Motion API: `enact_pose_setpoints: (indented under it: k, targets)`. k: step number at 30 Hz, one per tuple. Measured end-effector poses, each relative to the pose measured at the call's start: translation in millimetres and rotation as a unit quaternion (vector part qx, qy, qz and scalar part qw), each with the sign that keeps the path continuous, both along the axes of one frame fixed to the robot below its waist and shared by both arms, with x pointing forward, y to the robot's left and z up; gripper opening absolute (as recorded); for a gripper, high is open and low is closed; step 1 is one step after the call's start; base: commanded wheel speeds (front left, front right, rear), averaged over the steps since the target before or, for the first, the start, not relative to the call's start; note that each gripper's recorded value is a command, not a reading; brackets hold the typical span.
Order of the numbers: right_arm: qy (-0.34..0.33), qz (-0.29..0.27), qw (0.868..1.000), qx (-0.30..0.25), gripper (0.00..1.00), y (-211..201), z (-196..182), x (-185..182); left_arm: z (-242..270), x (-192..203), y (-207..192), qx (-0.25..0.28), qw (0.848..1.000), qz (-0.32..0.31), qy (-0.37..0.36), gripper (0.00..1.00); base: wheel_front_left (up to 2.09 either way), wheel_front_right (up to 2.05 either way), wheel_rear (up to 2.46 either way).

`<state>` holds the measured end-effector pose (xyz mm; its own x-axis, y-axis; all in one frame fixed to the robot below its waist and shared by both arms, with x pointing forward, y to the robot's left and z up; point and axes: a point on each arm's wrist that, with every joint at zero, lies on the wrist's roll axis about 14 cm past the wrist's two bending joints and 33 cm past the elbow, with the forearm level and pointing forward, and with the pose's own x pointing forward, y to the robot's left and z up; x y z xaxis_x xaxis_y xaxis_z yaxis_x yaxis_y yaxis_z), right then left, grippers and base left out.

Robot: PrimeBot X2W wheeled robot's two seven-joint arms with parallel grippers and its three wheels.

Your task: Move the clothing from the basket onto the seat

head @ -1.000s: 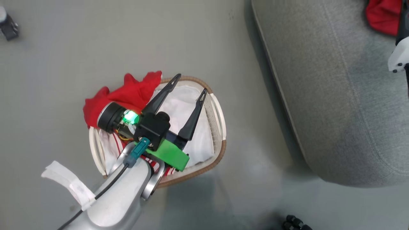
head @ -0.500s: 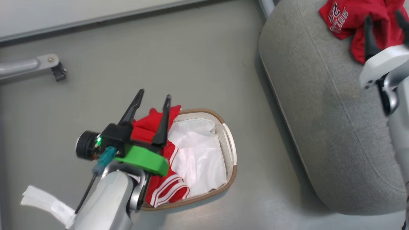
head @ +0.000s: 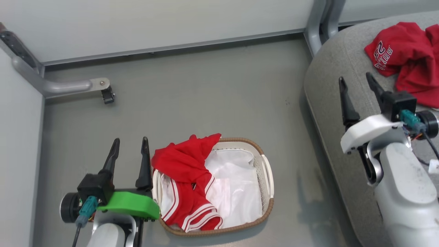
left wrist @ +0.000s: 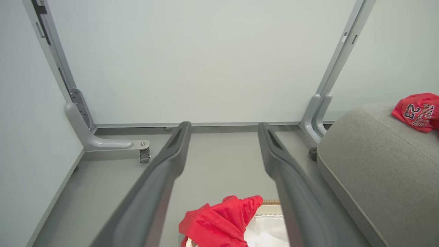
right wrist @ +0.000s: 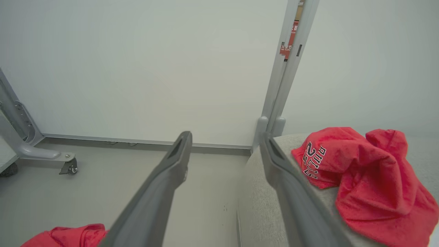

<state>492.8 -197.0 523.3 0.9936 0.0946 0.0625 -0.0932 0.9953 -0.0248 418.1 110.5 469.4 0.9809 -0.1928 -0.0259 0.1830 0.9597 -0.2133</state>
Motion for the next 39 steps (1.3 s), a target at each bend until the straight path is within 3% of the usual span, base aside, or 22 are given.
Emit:
enact_pose_setpoints:
  k: [8, 16, 39]
  targets:
    - [-0.010, 0.011, 0.999, 0.037, 1.00, 30, -8, -48, -5, -34, 29, -0.007, 0.999, 0.050, 0.013, 1.00, 0.00, 0.00, 0.00]
    - [0.019, 0.008, 0.997, 0.068, 1.00, 35, -31, -84, -11, -52, 36, -0.006, 0.998, 0.056, 0.022, 1.00, 0.00, 0.00, 0.00]
    - [0.032, 0.020, 0.996, 0.084, 1.00, 44, -38, -100, -11, -57, 33, -0.006, 0.998, 0.050, 0.022, 1.00, 0.00, 0.00, 0.00]
